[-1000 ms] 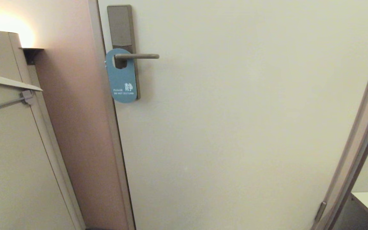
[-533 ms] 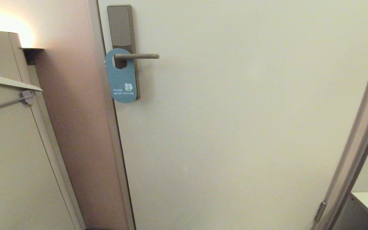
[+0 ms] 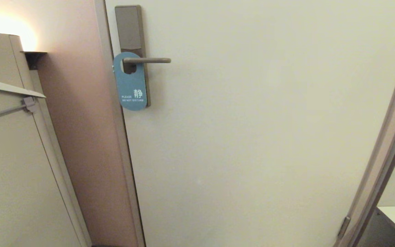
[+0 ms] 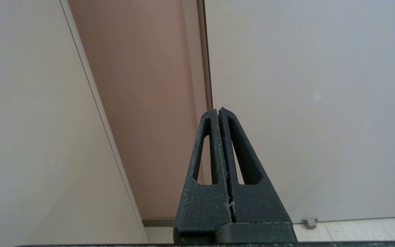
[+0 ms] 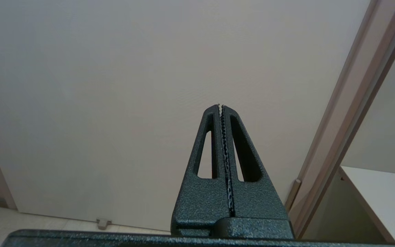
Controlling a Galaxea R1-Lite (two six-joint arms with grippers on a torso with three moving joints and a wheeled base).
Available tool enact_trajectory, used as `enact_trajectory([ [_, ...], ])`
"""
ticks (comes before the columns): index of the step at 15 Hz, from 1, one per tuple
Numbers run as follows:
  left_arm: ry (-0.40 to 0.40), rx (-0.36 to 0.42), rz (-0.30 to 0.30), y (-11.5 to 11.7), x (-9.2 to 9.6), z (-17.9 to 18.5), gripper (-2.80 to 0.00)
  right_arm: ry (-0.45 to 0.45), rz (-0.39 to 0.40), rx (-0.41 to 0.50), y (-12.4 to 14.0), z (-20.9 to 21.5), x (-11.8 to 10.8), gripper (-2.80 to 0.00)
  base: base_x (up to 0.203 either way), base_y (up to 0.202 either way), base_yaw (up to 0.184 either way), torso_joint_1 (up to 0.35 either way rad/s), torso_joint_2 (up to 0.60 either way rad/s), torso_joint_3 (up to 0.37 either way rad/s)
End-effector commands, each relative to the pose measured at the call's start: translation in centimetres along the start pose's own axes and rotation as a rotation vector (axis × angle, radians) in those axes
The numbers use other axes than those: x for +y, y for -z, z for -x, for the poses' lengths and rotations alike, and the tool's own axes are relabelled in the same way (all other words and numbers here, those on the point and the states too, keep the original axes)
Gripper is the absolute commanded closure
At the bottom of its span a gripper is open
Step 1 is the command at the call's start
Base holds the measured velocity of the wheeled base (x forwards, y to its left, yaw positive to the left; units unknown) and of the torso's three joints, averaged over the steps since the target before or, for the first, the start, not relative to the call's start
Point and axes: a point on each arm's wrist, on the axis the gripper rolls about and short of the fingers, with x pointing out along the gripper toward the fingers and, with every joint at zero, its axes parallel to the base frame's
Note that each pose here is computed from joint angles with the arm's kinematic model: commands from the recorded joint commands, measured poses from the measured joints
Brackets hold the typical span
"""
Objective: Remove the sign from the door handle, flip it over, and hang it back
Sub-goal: Take down the sign
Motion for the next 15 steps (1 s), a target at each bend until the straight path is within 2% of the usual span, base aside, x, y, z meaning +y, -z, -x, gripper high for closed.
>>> enact_trajectory([
  [1,0.002,0.0,-0.002,0.0,0.0,0.0,0.0,0.0,0.001,0.0,0.0,0.0,0.0,0.0,0.0,0.0,0.0,0.0,0.0,0.0],
  [15,0.0,0.0,0.004,0.0,0.0,0.0,0.0,0.0,0.001,0.0,0.0,0.0,0.0,0.0,0.0,0.0,0.0,0.0,0.0,0.0],
])
